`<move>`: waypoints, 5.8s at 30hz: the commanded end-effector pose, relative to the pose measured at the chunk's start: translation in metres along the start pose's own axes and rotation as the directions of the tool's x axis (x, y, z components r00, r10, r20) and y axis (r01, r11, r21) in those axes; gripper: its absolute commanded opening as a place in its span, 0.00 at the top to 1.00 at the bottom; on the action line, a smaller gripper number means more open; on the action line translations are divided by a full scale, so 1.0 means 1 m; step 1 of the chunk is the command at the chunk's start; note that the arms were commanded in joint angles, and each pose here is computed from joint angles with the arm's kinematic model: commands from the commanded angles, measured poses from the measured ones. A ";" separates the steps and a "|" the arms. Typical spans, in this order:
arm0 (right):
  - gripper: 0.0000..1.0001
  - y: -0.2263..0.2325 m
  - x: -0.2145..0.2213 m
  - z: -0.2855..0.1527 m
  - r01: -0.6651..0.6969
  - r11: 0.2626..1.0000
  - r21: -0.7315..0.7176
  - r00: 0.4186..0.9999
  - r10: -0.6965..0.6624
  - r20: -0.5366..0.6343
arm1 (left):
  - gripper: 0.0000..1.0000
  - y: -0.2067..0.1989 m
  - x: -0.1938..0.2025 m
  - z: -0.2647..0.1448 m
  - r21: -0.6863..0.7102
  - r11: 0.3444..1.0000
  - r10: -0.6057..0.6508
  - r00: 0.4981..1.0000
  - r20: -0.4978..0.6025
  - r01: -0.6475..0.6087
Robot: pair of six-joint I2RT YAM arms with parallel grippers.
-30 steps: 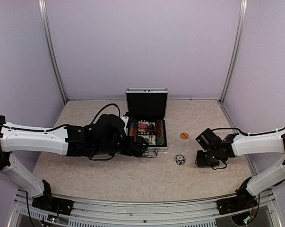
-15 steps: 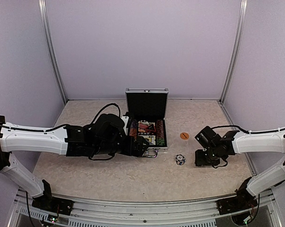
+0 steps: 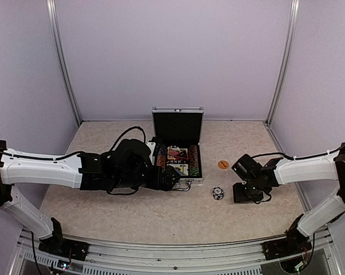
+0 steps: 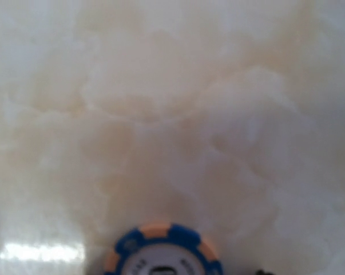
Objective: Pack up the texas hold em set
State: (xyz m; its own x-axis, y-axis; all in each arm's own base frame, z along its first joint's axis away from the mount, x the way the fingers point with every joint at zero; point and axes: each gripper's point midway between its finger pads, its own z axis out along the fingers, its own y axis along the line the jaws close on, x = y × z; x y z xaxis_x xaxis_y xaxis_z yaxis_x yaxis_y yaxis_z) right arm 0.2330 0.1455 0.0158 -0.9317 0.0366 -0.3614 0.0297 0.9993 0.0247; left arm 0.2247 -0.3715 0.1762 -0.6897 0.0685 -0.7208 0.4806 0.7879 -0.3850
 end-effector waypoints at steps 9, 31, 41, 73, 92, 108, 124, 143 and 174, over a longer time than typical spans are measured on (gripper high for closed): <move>0.49 0.001 0.018 0.018 0.023 0.999 -0.029 0.996 -0.026 -0.089 | 0.01 -0.004 -0.012 -0.010 0.032 0.999 -0.018 0.999 0.042 0.016; 0.62 0.008 -0.021 -0.019 0.041 0.999 -0.032 0.999 -0.040 0.008 | 0.01 -0.008 -0.017 -0.013 0.041 0.999 -0.018 0.998 0.052 0.016; 0.61 0.016 -0.032 -0.040 0.077 0.994 -0.073 0.994 -0.071 0.088 | 0.01 -0.013 -0.014 -0.007 0.063 0.998 -0.019 0.999 0.035 0.016; 0.12 0.101 -0.033 -0.048 0.434 0.887 -0.159 0.901 -0.429 0.067 | 0.01 -0.008 -0.006 -0.008 0.065 0.998 -0.029 0.999 0.022 0.027; 0.09 0.090 -0.071 -0.021 0.179 0.983 0.027 0.979 -0.181 0.092 | 0.01 -0.001 -0.002 -0.014 0.054 0.998 -0.038 0.999 0.028 0.036; 0.09 0.072 -0.065 0.003 0.155 0.985 0.074 0.986 -0.159 0.058 | 0.01 0.000 -0.002 -0.016 0.053 0.998 -0.041 0.999 0.030 0.039; 0.10 0.081 -0.068 -0.012 0.167 0.986 0.002 0.983 -0.166 0.084 | 0.01 -0.003 -0.003 -0.013 0.060 0.997 -0.040 0.999 0.028 0.039; 0.13 0.097 -0.033 -0.005 0.311 0.940 -0.144 0.946 -0.320 -0.050 | 0.01 -0.005 -0.004 -0.014 0.065 0.997 -0.038 0.999 0.028 0.036; 0.35 0.080 -0.002 0.019 0.439 0.890 -0.121 0.874 -0.455 -0.172 | 0.01 -0.006 -0.006 -0.013 0.064 0.997 -0.043 0.999 0.027 0.041</move>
State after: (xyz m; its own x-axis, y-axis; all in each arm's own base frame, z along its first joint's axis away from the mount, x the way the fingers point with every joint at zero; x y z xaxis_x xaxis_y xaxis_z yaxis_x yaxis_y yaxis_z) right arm 0.2543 0.2398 0.0172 -0.8809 -0.4119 -0.2332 -0.4247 0.9053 0.0051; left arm 0.2140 -0.3662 0.1789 -0.7057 0.0426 -0.7072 0.4862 0.7551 -0.4397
